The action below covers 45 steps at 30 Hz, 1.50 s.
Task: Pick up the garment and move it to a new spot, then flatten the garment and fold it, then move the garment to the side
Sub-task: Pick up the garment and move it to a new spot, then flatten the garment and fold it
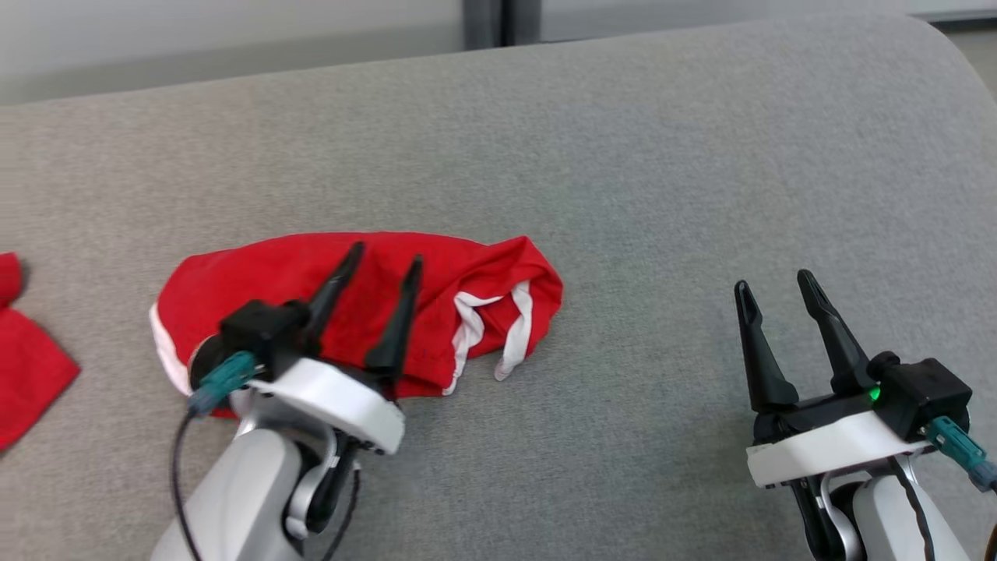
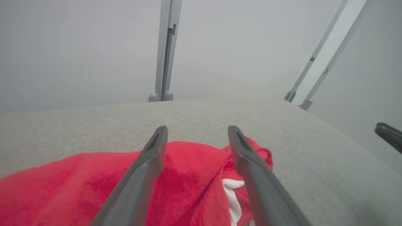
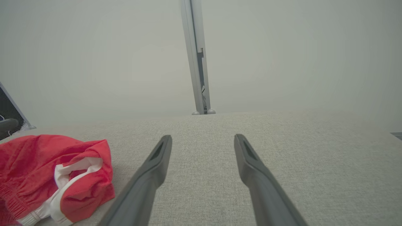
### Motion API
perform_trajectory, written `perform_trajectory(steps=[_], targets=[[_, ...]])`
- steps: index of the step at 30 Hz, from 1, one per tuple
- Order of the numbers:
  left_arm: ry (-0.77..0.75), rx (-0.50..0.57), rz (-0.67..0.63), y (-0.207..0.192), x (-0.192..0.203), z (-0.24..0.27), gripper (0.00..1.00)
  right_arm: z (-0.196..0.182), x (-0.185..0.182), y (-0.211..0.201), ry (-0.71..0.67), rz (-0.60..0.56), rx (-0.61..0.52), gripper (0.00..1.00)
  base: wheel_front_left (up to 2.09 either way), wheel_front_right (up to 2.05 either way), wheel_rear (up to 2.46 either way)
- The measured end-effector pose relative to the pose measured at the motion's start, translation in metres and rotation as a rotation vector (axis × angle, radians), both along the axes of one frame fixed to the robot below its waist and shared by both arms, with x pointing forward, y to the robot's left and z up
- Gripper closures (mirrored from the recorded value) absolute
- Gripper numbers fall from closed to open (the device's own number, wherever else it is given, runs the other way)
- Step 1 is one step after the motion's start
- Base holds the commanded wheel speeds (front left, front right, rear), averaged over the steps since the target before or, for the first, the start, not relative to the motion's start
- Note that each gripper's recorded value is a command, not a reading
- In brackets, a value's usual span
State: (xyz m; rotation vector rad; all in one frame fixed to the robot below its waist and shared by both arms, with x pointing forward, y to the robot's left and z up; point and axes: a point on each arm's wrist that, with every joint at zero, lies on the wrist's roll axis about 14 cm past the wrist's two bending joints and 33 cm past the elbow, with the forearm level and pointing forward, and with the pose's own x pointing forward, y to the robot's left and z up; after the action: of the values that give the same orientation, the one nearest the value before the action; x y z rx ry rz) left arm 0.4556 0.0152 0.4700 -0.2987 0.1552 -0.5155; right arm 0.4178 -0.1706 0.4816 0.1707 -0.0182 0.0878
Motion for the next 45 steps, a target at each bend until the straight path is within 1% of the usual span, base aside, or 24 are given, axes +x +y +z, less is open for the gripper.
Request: perform_trajectory(steps=[3,7,11,14,18,23,27,38,45], targets=[[-0.024,-0.007,0.144,0.042,0.001,0.006,0.00,0.004,0.001,0.007,-0.013,0.025,0.000,0.00,0.00,0.00,0.00],[-0.048,0.017,0.302,0.097,-0.006,0.010,0.00,0.010,0.001,0.016,-0.030,0.056,-0.006,0.00,0.00,0.00,0.00],[-0.082,0.037,0.402,0.137,-0.019,0.020,0.00,0.015,0.002,0.025,-0.039,0.086,-0.010,0.00,0.00,0.00,0.00],[-0.097,0.054,0.447,0.158,-0.031,0.025,0.00,0.016,0.001,0.031,-0.036,0.107,-0.016,0.00,0.00,0.00,0.00],[-0.111,0.074,0.465,0.170,-0.048,0.030,0.00,0.020,-0.002,0.033,-0.040,0.122,-0.028,0.00,0.00,0.00,0.00],[-0.116,0.120,0.464,0.174,-0.065,0.030,0.00,0.023,-0.009,0.032,-0.040,0.123,-0.037,0.00,0.00,0.00,0.00],[-0.107,0.129,0.459,0.171,-0.077,0.028,0.00,0.022,-0.018,0.026,-0.031,0.109,-0.040,0.00,0.00,0.00,0.00],[-0.101,0.131,0.455,0.167,-0.099,0.030,0.00,0.026,-0.042,0.013,-0.025,0.078,-0.051,0.00,0.00,0.00,0.00],[-0.108,0.112,0.449,0.165,-0.105,0.036,0.00,0.031,-0.051,0.009,-0.033,0.063,-0.046,0.00,0.00,0.00,0.00]])
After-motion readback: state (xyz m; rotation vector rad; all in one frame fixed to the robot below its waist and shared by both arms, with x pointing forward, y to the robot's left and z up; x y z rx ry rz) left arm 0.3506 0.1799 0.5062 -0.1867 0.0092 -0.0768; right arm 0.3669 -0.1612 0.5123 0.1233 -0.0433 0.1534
